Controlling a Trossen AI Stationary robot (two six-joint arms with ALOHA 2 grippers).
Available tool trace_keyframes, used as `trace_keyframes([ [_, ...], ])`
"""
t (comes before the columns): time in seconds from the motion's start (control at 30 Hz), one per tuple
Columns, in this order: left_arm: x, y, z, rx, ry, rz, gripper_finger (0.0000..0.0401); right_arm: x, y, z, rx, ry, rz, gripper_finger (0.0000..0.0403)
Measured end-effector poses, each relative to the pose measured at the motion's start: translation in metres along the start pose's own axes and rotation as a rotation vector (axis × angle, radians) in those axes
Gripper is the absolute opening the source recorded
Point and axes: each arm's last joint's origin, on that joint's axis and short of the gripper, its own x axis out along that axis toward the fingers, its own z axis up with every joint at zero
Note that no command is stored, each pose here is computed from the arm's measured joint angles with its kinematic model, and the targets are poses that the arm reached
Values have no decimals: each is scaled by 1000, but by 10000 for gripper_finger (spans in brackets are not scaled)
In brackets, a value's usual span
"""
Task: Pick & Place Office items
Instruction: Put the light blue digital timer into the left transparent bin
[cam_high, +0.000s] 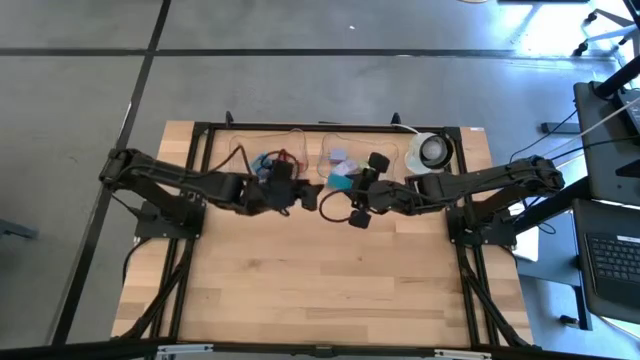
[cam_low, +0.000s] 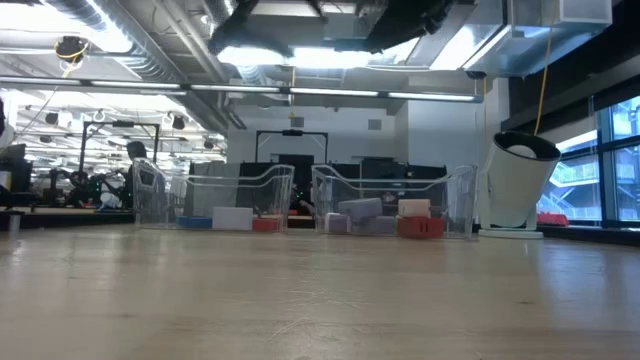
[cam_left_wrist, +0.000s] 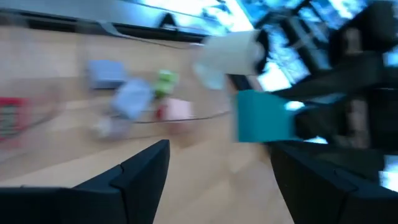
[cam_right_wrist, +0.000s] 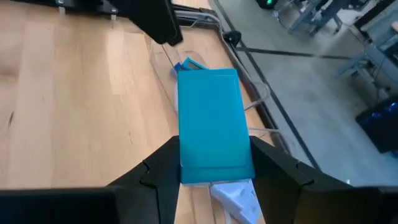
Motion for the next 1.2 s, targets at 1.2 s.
trace_keyframes([
  [1.2, 17, -13, 26, -36, 51, -252, 154, -10, 10, 20, -67, -188, -15, 165],
])
